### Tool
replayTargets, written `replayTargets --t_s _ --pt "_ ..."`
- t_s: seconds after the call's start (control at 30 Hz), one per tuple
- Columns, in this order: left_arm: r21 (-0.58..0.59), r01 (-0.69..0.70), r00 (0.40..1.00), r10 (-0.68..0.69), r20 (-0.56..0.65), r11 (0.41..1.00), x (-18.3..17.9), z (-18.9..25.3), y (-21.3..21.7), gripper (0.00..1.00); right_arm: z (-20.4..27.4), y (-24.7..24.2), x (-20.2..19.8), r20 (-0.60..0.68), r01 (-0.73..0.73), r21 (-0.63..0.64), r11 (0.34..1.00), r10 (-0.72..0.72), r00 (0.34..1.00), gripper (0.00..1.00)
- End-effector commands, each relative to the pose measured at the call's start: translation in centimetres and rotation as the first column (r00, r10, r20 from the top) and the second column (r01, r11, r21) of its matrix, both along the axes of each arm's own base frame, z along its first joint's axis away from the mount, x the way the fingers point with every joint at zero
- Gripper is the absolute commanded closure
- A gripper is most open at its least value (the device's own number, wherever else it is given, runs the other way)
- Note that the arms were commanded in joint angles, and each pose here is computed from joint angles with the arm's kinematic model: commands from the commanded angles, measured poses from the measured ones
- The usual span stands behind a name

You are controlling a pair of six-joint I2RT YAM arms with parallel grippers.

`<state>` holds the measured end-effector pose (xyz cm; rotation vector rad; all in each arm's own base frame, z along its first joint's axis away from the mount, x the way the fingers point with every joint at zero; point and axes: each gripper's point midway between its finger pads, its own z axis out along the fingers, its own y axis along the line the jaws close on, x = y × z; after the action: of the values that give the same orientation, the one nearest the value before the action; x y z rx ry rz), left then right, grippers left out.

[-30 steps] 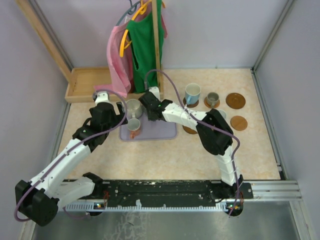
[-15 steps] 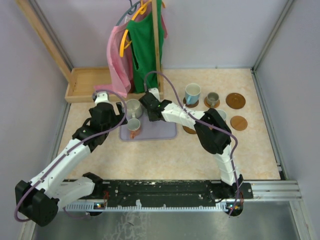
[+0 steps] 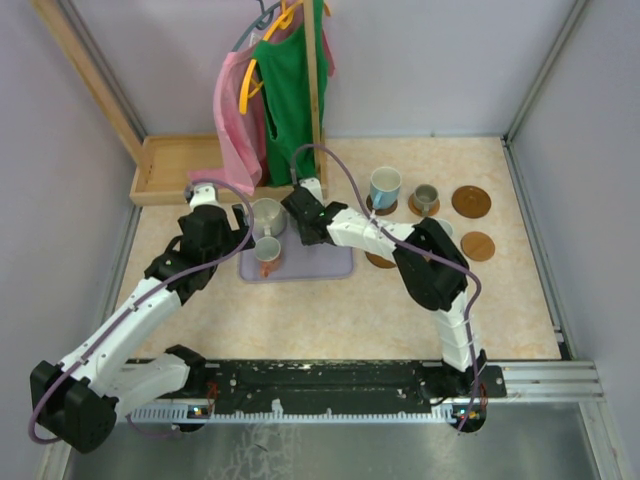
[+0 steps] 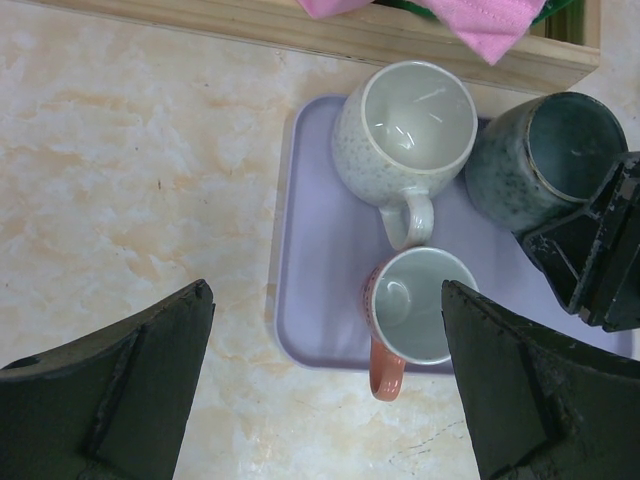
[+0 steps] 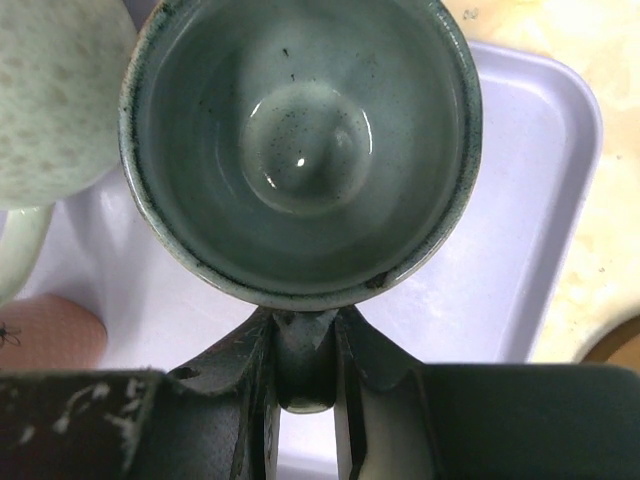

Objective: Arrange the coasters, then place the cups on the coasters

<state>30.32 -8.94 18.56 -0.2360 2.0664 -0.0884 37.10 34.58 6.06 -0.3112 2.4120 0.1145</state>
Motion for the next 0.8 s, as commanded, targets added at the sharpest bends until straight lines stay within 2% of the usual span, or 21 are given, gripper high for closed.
replayTargets --t_s 0.0,0.67,0.77 --pt "-0.013 0.000 1.000 0.000 0.011 1.000 0.0 0.4 0.1 0.00 6.8 -0.2 0.9 0.133 0.018 0.096 0.995 -0.030 0.991 1.00" --pt "-0.025 0.004 1.000 -0.003 0.010 1.000 0.4 0.5 -0.3 0.00 13.6 -4.5 -2.1 0.234 0.053 0.138 0.989 -0.084 0.969 1.00" --pt "-0.025 0.009 1.000 -0.008 0.011 1.000 0.6 0.6 -0.4 0.00 16.0 -5.8 -2.7 0.275 0.058 0.158 0.986 -0.100 0.956 1.00"
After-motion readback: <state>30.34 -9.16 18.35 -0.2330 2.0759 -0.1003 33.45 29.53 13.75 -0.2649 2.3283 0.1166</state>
